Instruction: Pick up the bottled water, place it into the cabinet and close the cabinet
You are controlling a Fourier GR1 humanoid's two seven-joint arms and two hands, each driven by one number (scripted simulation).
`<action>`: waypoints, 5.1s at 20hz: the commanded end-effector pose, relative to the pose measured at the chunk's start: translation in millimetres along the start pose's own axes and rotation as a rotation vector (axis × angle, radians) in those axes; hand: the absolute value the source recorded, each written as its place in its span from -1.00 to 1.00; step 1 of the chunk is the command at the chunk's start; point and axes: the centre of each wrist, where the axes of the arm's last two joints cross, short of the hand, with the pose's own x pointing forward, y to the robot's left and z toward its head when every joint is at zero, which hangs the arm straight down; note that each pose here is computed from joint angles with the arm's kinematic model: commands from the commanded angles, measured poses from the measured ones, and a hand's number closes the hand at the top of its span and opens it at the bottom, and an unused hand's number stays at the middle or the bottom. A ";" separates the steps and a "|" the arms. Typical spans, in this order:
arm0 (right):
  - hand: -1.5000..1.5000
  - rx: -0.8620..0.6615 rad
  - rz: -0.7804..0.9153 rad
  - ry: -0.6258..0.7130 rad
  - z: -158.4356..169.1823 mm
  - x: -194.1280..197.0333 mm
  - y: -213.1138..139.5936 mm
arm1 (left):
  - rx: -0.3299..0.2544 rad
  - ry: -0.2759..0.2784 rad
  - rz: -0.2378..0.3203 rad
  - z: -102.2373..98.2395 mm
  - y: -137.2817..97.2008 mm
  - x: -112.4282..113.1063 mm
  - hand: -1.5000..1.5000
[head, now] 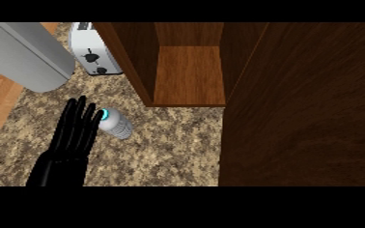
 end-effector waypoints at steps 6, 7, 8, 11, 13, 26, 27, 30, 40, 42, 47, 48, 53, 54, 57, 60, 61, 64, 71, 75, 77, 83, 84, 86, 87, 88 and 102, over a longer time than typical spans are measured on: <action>-1.00 0.002 -0.015 0.011 17.7 -12.8 7.3 | 0.023 0.017 -0.012 17.1 11.0 -15.4 -1.00; -1.00 -0.010 -0.003 0.029 30.2 -8.6 11.0 | 0.052 0.012 -0.005 18.2 18.3 0.8 -1.00; -1.00 0.001 -0.012 0.006 27.1 -5.5 -1.9 | 0.017 0.019 -0.014 24.0 12.5 -19.9 -1.00; -1.00 0.011 0.001 -0.010 20.8 -8.0 13.4 | 0.007 0.002 -0.012 22.9 32.3 0.6 -1.00; -1.00 0.008 0.000 0.007 42.6 -10.5 15.0 | 0.021 -0.043 -0.015 34.7 45.7 -24.4 -1.00; -1.00 0.013 0.007 -0.021 35.9 -29.9 13.6 | 0.120 -0.025 -0.059 0.8 97.2 -24.5 -1.00; -1.00 0.032 0.006 -0.006 58.1 -23.8 -0.4 | 0.115 -0.015 -0.074 20.2 90.1 -47.7 -1.00; -1.00 0.029 0.010 -0.017 43.1 -30.2 -5.9 | 0.098 -0.021 -0.092 22.9 102.5 -59.2 -1.00; -1.00 0.022 0.002 -0.011 40.6 -22.1 11.7 | 0.119 0.061 -0.122 -24.9 139.3 -98.2 -1.00; -1.00 0.049 0.015 -0.014 49.9 -23.8 17.2 | 0.110 0.059 -0.134 -30.3 135.6 -124.8 -1.00; -1.00 0.045 0.001 -0.010 52.5 -34.6 16.6 | 0.156 0.106 -0.082 -22.7 142.4 -142.0 -1.00; -1.00 0.052 0.002 -0.001 54.3 -27.7 14.4 | 0.150 0.115 -0.094 -25.6 147.8 -146.6 -1.00; -1.00 0.031 -0.010 -0.003 52.5 -32.2 20.7 | 0.159 0.154 -0.028 -38.9 172.3 -158.4 -1.00; -1.00 0.032 0.001 -0.027 57.4 -34.7 0.6 | 0.171 0.165 -0.004 -42.7 167.6 -168.1 -1.00; -1.00 0.024 -0.012 -0.011 61.5 -29.0 17.0 | 0.189 0.169 0.022 -40.0 187.3 -177.1 -1.00; -1.00 0.055 0.004 0.005 58.4 -31.8 5.4 | 0.160 0.177 0.028 -58.9 184.0 -179.8 -1.00; -1.00 0.041 0.001 -0.014 63.2 -35.7 5.4 | 0.150 0.180 0.046 -50.7 166.4 -189.2 -1.00; -1.00 0.057 0.017 -0.009 50.1 -28.0 7.1 | 0.155 0.165 0.024 -60.6 178.0 -195.8 -1.00; -1.00 0.072 0.007 -0.004 52.5 -31.8 13.0 | 0.133 0.173 0.073 -36.8 155.5 -229.8 -1.00; -1.00 0.063 -0.014 -0.017 56.7 -46.0 14.6 | 0.132 0.164 0.093 -59.4 177.0 -210.9 -1.00; -1.00 0.055 -0.018 -0.022 38.0 -49.3 5.6 | 0.120 0.163 0.113 -63.8 157.0 -220.5 -1.00; -1.00 0.051 -0.011 0.015 51.4 -49.0 23.4 | 0.060 0.186 0.240 -72.9 138.9 -225.0 -1.00; -1.00 0.070 -0.030 -0.016 55.6 -42.9 23.9 | 0.056 0.185 0.239 -52.6 142.5 -234.0 -1.00; -1.00 0.056 -0.022 -0.006 55.8 -40.4 22.3 | 0.068 0.194 0.255 -46.0 138.9 -238.9 -1.00; -1.00 0.081 -0.017 0.005 51.0 -30.5 11.0 | 0.038 0.195 0.275 -62.4 154.4 -223.1 -1.00; -1.00 0.075 -0.017 0.007 52.3 -47.0 8.3 | 0.034 0.225 0.261 -62.6 118.5 -240.1 -1.00; -1.00 0.070 -0.022 -0.010 53.4 -15.8 6.2 | -0.081 0.173 0.295 -71.9 117.9 -234.0 1.00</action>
